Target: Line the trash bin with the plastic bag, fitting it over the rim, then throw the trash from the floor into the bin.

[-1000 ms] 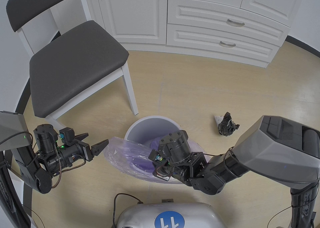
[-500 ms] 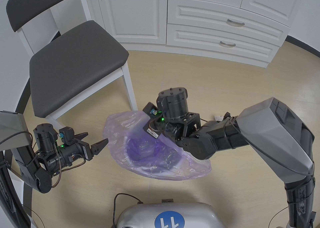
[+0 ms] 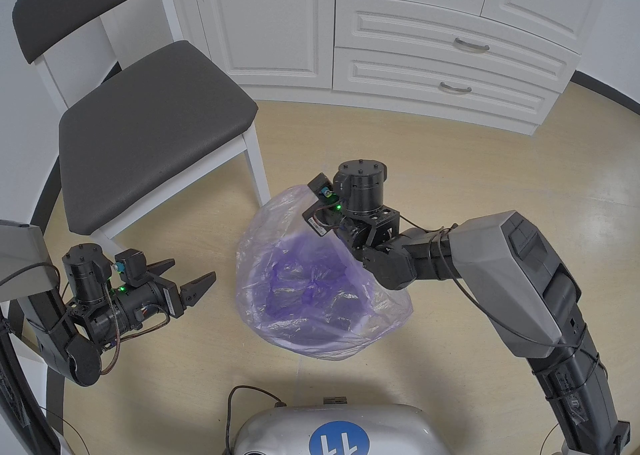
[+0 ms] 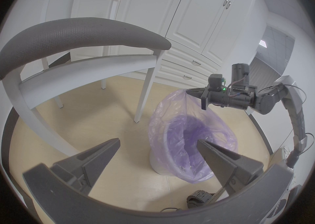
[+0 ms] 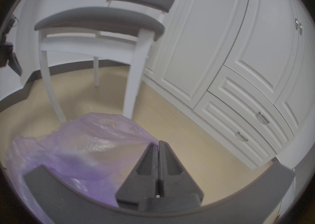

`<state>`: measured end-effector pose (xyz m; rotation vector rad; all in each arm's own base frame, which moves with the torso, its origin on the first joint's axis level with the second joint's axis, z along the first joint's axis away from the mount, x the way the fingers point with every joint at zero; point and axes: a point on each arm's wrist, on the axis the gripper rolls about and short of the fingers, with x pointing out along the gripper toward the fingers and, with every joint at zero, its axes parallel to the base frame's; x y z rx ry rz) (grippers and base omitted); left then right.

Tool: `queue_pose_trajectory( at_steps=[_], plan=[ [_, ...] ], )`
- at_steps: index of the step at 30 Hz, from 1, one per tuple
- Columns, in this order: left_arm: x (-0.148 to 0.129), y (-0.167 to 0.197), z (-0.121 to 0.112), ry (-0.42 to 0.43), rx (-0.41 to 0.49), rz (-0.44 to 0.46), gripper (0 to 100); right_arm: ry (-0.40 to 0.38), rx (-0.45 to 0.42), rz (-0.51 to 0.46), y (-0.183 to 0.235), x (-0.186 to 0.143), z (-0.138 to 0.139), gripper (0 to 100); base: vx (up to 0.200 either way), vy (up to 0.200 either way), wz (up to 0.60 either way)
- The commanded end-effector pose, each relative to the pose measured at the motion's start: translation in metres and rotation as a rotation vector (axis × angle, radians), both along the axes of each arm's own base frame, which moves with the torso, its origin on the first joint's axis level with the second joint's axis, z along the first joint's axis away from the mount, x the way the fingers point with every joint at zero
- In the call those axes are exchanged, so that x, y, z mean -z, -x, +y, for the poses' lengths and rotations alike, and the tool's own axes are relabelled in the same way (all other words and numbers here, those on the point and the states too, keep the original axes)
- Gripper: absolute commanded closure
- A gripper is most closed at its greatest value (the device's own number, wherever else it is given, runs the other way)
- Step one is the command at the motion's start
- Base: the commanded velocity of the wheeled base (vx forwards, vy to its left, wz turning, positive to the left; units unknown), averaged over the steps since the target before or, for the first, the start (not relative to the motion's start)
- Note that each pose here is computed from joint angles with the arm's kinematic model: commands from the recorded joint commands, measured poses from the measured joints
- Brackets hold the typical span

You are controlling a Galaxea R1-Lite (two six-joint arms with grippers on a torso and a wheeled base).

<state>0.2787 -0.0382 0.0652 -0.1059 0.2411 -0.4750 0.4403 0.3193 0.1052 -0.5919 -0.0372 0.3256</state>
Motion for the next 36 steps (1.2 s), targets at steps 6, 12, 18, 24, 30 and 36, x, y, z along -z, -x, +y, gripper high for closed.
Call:
queue_pose_trajectory(
  at_steps=[6,12,18,24,30,36],
  plan=[
    [0.000,0.000,0.000,0.000,0.001,-0.002,0,0.004,0.050,0.002,-0.019,0.010,-0.018,100,0.000,0.000,0.00],
    [0.001,0.000,0.000,-0.001,0.001,0.001,0,-0.017,0.048,-0.028,-0.016,-0.005,-0.019,100,0.000,0.000,0.00],
    [0.002,0.000,0.000,-0.001,-0.001,0.006,0,0.018,-0.017,0.012,0.034,-0.044,-0.013,0,0.000,0.000,0.00],
    [0.004,-0.001,0.000,-0.002,-0.001,0.014,0,0.151,-0.062,0.156,0.092,-0.035,-0.035,0,0.000,0.000,0.00],
    [0.006,0.003,-0.001,-0.006,0.006,0.026,0,0.104,-0.044,0.205,0.130,-0.035,-0.061,0,0.000,0.000,0.00],
    [0.011,0.006,-0.010,-0.010,0.040,0.052,0,-0.108,0.050,0.300,0.166,-0.058,-0.066,0,0.000,0.000,0.00]
  ],
)
